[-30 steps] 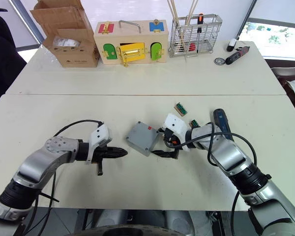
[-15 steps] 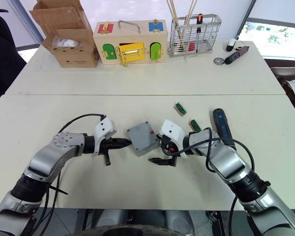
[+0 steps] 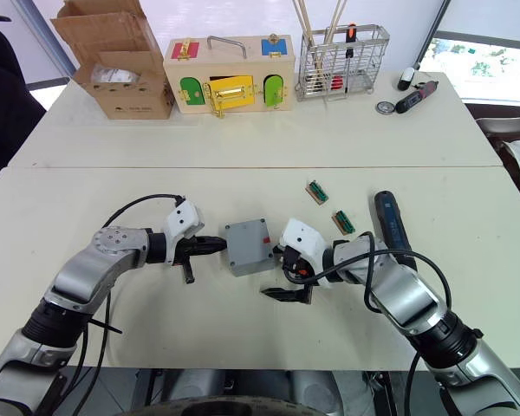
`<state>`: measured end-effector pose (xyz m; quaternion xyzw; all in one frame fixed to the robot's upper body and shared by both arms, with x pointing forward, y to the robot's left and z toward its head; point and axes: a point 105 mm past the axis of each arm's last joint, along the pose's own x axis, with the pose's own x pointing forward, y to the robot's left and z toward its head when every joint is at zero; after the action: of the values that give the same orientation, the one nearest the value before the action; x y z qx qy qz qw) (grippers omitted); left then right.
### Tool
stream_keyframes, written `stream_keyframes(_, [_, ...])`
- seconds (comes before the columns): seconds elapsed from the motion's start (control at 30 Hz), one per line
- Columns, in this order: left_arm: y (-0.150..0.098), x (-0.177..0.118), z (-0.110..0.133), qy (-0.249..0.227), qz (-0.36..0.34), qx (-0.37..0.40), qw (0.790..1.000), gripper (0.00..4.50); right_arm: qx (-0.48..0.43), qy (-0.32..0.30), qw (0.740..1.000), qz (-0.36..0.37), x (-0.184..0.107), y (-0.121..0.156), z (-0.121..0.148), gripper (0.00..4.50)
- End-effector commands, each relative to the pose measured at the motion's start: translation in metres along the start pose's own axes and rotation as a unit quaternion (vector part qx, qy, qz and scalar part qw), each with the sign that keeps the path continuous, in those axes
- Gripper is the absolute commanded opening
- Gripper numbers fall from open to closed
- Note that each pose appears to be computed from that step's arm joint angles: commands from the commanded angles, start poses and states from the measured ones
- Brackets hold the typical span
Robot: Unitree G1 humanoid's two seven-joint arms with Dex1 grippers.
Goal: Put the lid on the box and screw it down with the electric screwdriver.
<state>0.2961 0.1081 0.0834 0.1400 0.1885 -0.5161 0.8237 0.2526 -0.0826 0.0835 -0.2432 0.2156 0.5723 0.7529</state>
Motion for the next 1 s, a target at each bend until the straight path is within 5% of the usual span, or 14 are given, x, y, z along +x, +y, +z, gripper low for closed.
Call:
stream_keyframes(0.03, [-0.002,-0.002,0.005,-0.007,0.002,0.013,1.0,0.0,-0.01,-0.01,1.0,0.016,0.001,0.011,0.006,4.47])
stream_keyframes(0.6, [-0.006,0.001,0.026,-0.023,0.003,0.026,0.999,0.0,0.008,-0.009,1.0,0.011,0.0,0.019,0.005,4.47])
stream_keyframes(1.0, [-0.014,-0.012,0.006,0.023,-0.046,0.019,0.999,0.0,0.008,-0.018,0.999,-0.036,-0.008,0.002,0.009,4.47])
